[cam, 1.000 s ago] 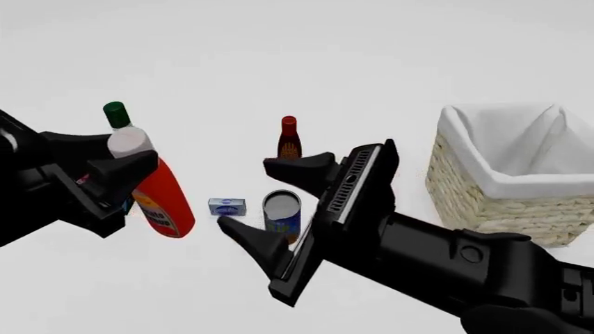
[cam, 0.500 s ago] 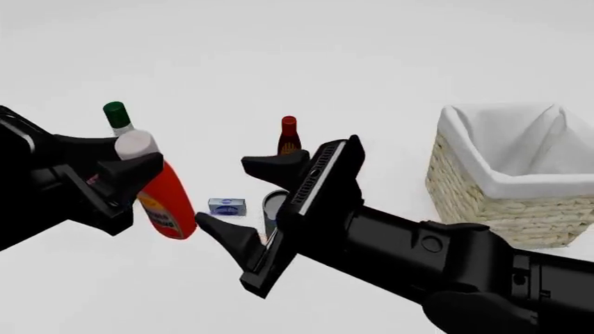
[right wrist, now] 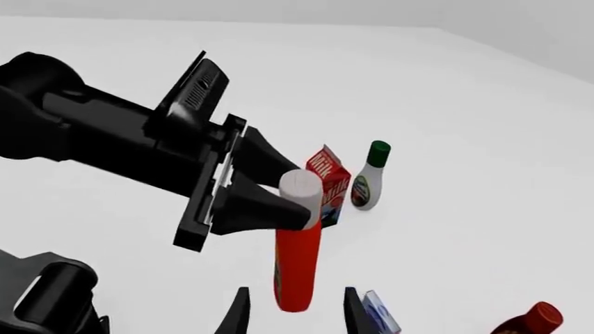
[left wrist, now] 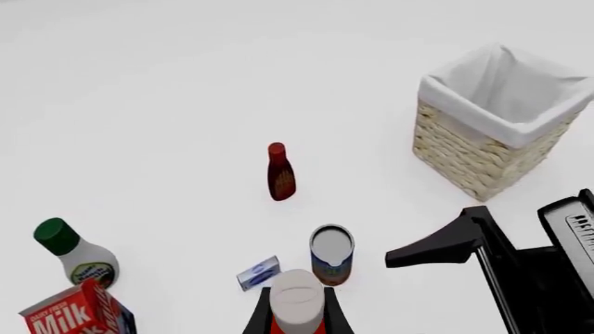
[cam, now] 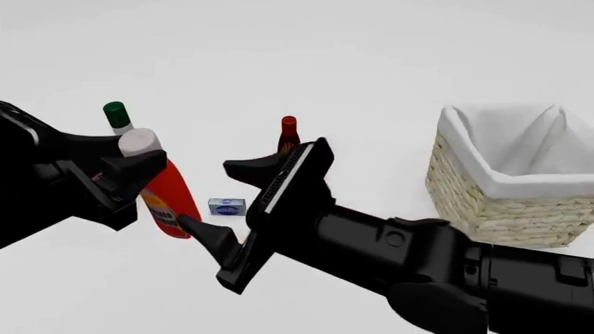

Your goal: Pick the ketchup and place it in the basket.

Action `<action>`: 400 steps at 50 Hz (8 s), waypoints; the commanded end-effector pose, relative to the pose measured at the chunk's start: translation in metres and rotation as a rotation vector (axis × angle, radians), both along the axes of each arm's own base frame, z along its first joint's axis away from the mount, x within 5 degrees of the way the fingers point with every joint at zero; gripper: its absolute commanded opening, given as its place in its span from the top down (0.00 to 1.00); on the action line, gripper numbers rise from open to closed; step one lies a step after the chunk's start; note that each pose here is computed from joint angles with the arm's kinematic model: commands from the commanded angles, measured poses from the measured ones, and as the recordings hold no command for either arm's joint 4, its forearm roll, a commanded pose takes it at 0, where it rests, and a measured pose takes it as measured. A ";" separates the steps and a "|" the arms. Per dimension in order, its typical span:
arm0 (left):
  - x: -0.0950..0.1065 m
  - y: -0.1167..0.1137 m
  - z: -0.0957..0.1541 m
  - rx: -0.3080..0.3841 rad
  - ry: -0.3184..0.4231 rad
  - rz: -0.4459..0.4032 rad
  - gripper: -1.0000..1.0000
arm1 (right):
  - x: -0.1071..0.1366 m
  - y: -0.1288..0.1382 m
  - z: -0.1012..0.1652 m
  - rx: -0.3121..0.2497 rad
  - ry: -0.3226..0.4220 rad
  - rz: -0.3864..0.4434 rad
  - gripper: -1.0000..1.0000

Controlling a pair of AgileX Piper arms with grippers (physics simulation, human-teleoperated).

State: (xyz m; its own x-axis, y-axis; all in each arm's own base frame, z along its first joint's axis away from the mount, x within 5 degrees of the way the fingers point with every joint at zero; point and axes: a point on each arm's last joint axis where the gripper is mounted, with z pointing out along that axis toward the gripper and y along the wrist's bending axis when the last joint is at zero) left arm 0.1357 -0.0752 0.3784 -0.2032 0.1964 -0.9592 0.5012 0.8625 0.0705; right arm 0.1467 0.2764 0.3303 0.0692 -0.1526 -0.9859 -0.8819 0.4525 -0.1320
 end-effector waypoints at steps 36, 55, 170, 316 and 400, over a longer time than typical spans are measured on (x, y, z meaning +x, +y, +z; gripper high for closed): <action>-0.010 0.000 0.003 -0.012 0.008 -0.029 1.00 | 0.009 0.021 -0.008 -0.004 0.012 0.005 0.00; -0.015 0.002 0.006 -0.016 0.009 -0.032 1.00 | 0.014 0.031 -0.009 -0.003 0.019 0.004 0.00; -0.042 0.022 0.051 -0.130 -0.098 0.000 0.00 | 0.010 0.049 -0.020 -0.005 0.043 0.035 1.00; -0.115 0.077 -0.011 -0.251 -0.363 0.602 0.00 | 0.077 -0.271 0.024 0.189 -0.041 -1.062 1.00; -0.101 0.078 -0.018 -0.234 -0.337 0.580 0.00 | 0.126 -0.339 -0.043 0.174 0.036 -1.320 1.00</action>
